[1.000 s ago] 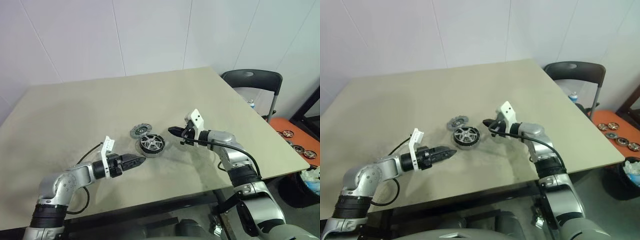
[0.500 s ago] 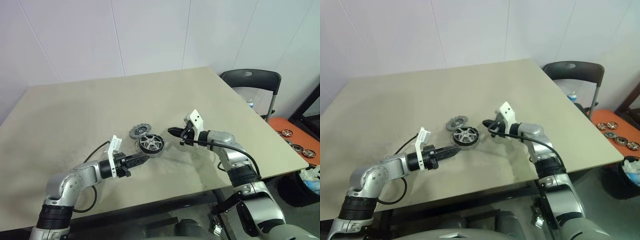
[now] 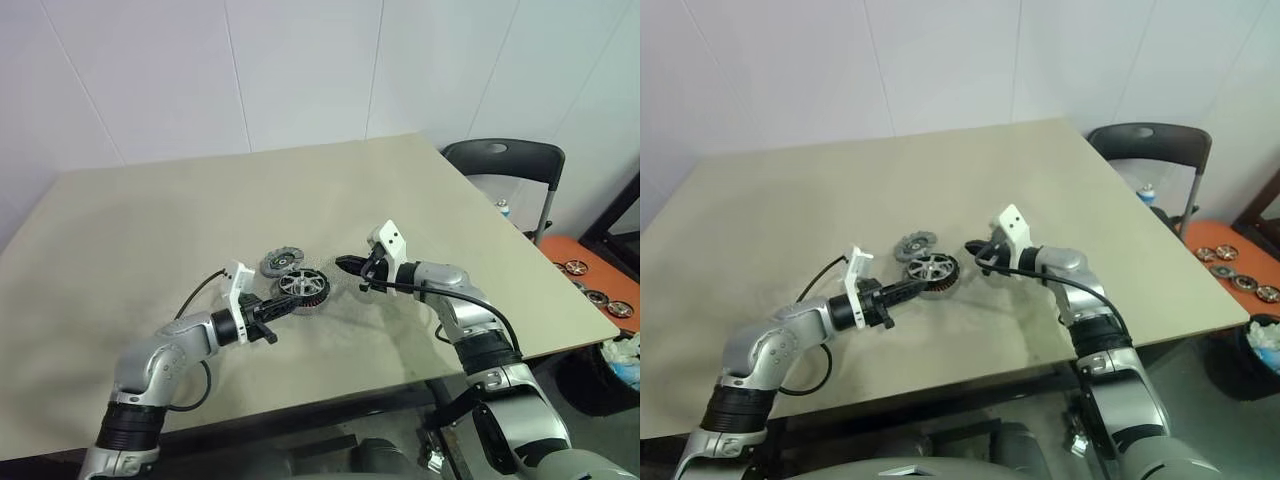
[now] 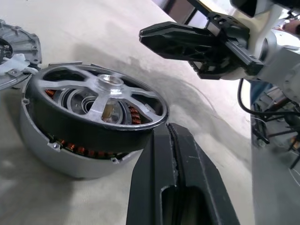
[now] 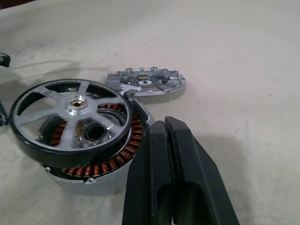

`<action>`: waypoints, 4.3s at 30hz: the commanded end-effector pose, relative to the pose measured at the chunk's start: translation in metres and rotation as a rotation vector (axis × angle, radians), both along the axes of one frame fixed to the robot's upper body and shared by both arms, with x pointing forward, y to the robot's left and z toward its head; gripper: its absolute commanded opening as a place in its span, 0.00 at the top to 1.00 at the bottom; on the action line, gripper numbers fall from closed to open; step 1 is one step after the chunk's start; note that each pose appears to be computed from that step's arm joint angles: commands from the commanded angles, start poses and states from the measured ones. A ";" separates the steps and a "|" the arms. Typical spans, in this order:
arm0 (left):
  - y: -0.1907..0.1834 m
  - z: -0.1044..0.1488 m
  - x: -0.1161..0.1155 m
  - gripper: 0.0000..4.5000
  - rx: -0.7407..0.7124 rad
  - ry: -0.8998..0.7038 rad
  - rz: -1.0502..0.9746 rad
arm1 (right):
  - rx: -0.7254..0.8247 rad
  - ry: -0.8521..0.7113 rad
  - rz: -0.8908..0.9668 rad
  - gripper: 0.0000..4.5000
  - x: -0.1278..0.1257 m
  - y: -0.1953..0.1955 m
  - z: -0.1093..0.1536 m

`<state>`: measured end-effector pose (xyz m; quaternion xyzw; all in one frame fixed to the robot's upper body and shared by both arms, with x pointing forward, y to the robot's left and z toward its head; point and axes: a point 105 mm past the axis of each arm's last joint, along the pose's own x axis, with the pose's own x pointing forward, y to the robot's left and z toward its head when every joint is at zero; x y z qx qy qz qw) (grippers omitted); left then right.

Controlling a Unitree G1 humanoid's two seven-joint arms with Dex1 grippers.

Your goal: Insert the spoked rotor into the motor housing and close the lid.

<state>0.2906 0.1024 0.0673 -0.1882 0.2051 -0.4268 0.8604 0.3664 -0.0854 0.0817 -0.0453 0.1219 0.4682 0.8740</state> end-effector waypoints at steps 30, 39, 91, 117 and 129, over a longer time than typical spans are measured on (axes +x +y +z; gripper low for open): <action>0.066 0.024 0.064 0.99 0.092 -0.193 0.403 | 0.029 -0.035 0.040 1.00 0.001 0.015 0.011; 0.038 0.008 0.056 0.99 0.126 -0.194 0.318 | 0.032 -0.039 0.038 1.00 0.001 0.014 0.011; 0.057 0.025 0.051 1.00 0.110 -0.398 0.318 | -0.474 -0.217 0.392 0.27 -0.035 0.040 0.003; 0.056 0.029 0.052 1.00 0.110 -0.423 0.330 | -0.491 -0.317 0.428 0.79 -0.032 0.064 -0.004; 0.055 0.029 0.052 1.00 0.115 -0.429 0.339 | -0.436 -0.326 0.422 0.99 -0.031 0.074 0.004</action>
